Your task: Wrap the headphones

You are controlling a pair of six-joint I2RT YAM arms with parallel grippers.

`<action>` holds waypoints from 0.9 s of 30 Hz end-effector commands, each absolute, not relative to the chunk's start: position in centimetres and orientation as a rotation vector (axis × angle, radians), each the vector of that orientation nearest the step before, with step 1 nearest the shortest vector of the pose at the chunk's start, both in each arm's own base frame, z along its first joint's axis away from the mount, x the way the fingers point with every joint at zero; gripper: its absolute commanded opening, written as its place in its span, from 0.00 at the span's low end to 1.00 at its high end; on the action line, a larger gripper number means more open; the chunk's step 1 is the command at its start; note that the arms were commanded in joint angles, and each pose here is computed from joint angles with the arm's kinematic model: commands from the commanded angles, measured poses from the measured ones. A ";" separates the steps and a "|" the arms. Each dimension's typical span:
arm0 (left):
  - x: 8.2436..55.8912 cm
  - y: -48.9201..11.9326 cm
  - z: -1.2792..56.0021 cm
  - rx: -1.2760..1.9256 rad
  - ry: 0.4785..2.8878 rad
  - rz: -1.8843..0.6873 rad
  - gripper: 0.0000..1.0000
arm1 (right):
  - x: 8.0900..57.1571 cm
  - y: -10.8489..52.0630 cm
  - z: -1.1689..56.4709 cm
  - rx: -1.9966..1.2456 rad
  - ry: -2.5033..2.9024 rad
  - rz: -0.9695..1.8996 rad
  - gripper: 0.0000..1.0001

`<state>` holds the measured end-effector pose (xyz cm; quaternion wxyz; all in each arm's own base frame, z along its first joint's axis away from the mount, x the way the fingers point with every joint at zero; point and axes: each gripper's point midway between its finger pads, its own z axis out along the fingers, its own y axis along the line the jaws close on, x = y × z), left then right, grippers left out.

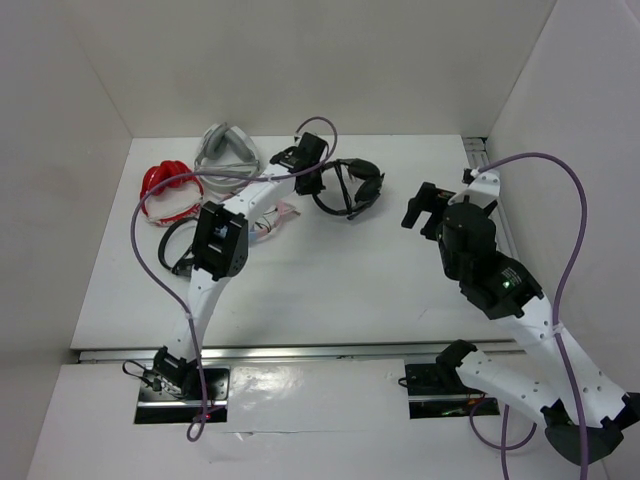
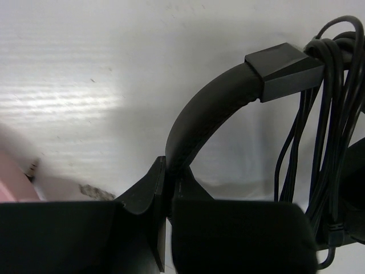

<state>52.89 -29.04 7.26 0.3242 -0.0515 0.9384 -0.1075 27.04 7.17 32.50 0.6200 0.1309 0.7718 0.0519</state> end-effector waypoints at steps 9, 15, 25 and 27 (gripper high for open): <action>60.9 -25.3 10.4 -0.441 2.232 -0.367 0.00 | 26.4 7.4 31.4 0.286 1.798 0.141 1.00; 63.0 -22.7 6.3 -0.567 2.254 -0.448 0.00 | 26.6 8.0 30.5 0.257 1.823 0.141 1.00; 65.1 -21.0 5.5 -0.593 2.199 -0.469 0.37 | 27.2 9.1 29.6 0.219 1.847 0.143 1.00; 65.4 -21.3 6.2 -0.595 2.182 -0.493 0.58 | 27.1 9.0 29.5 0.216 1.854 0.137 1.00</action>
